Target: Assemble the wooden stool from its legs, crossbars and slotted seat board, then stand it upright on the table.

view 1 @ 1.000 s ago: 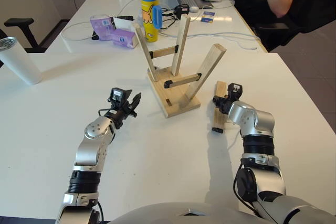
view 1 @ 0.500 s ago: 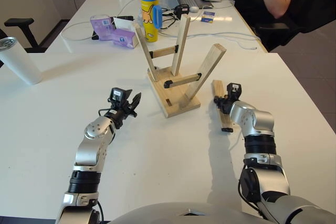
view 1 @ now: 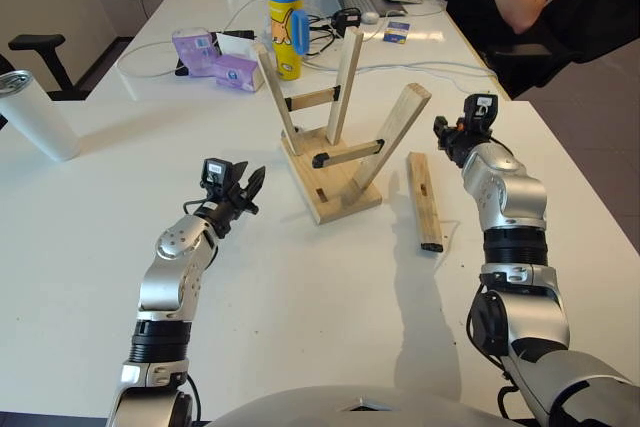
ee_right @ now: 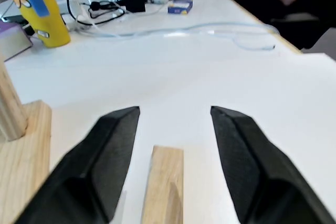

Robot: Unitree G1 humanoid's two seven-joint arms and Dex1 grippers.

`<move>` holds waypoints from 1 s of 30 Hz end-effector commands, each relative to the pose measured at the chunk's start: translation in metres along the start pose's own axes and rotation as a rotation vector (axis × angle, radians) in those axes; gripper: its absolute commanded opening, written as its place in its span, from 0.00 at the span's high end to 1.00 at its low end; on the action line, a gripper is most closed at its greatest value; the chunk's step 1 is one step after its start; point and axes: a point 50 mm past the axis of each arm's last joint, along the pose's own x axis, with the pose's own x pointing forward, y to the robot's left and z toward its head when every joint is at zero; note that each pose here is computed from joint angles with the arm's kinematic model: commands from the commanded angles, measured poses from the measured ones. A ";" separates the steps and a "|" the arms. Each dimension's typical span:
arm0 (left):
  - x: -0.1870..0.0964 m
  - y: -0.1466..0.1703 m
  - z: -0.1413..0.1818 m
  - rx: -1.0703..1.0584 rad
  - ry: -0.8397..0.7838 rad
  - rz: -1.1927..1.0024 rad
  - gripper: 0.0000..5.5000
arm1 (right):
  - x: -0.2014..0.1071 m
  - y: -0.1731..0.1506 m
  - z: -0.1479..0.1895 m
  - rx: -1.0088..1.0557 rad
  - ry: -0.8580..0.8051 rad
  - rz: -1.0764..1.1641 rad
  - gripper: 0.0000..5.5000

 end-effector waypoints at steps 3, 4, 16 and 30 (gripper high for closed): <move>0.000 -0.002 0.001 0.005 0.001 0.000 0.65 | -0.003 0.006 -0.025 0.052 0.145 0.013 0.36; 0.000 -0.002 0.001 0.005 0.002 0.000 0.65 | -0.003 0.006 -0.028 0.051 0.164 0.007 0.33; 0.000 -0.003 -0.001 0.006 0.008 -0.003 0.65 | -0.004 0.003 -0.065 0.025 0.364 -0.030 0.23; 0.000 -0.003 -0.001 0.011 0.008 -0.007 0.65 | -0.002 0.002 -0.060 0.011 0.347 -0.040 0.55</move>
